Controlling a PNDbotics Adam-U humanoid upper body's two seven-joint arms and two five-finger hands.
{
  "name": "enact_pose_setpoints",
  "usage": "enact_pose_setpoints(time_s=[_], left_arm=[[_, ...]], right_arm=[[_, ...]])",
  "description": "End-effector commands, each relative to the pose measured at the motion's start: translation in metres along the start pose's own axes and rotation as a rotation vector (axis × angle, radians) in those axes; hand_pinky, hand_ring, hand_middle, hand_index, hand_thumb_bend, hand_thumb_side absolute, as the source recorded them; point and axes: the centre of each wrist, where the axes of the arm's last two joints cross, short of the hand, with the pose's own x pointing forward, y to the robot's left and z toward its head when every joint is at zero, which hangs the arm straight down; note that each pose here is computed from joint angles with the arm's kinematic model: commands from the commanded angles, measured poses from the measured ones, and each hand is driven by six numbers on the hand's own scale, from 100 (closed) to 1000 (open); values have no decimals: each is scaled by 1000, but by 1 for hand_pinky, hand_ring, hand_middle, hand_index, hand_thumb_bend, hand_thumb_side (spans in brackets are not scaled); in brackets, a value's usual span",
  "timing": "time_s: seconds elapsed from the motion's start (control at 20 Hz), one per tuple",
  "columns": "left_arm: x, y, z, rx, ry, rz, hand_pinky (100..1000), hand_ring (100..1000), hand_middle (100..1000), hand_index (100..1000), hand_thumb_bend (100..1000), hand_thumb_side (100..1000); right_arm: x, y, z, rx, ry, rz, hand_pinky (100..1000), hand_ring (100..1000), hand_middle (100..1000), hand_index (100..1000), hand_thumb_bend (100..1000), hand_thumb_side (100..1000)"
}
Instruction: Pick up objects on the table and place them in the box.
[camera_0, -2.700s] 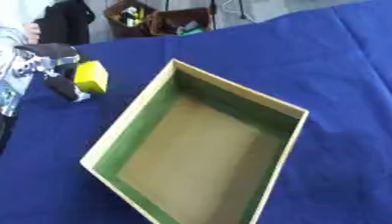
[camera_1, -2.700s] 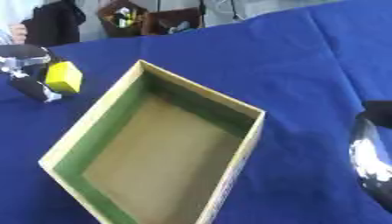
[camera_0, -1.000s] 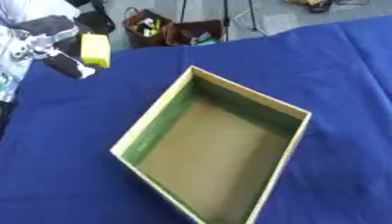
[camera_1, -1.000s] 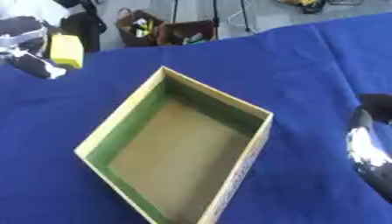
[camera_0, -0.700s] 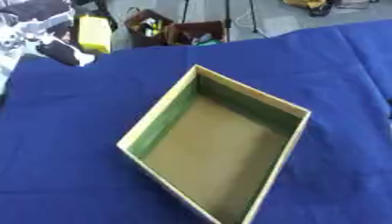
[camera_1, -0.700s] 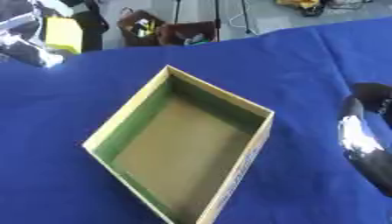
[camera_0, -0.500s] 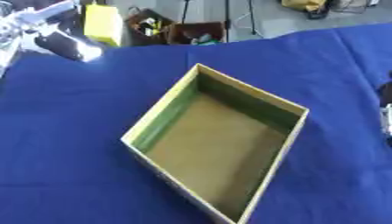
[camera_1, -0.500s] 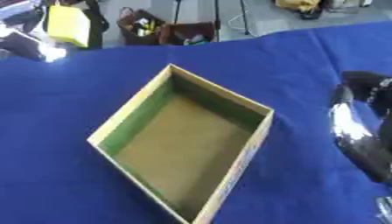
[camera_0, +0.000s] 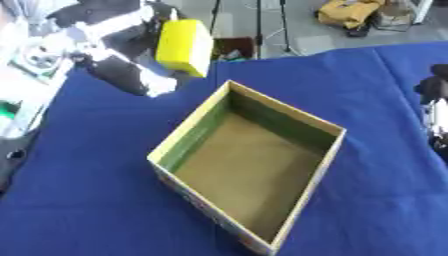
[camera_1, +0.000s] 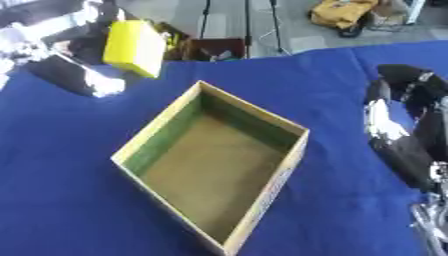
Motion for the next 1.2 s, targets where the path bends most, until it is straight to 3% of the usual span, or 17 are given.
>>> enact_pose_setpoints(time_s=[0.05, 0.5, 0.8, 1.2], left_arm=[[11, -7, -10, -17, -33, 8, 100, 212, 318, 489, 100, 354], [7, -56, -40, -170, -24, 56, 100, 214, 321, 489, 100, 374], [-10, -86, -53, -287, 29, 75, 100, 222, 327, 494, 100, 400], [-23, -93, -69, -394, 55, 43, 100, 230, 337, 501, 100, 406]], right_arm=[[5, -2, -5, -7, -26, -16, 716, 640, 576, 727, 100, 417], [7, -2, -8, -17, -40, -31, 715, 640, 576, 727, 100, 418], [8, -1, -10, -17, -48, -38, 717, 641, 577, 727, 100, 418], [9, 0, -11, -19, -45, -42, 719, 641, 576, 727, 100, 419]])
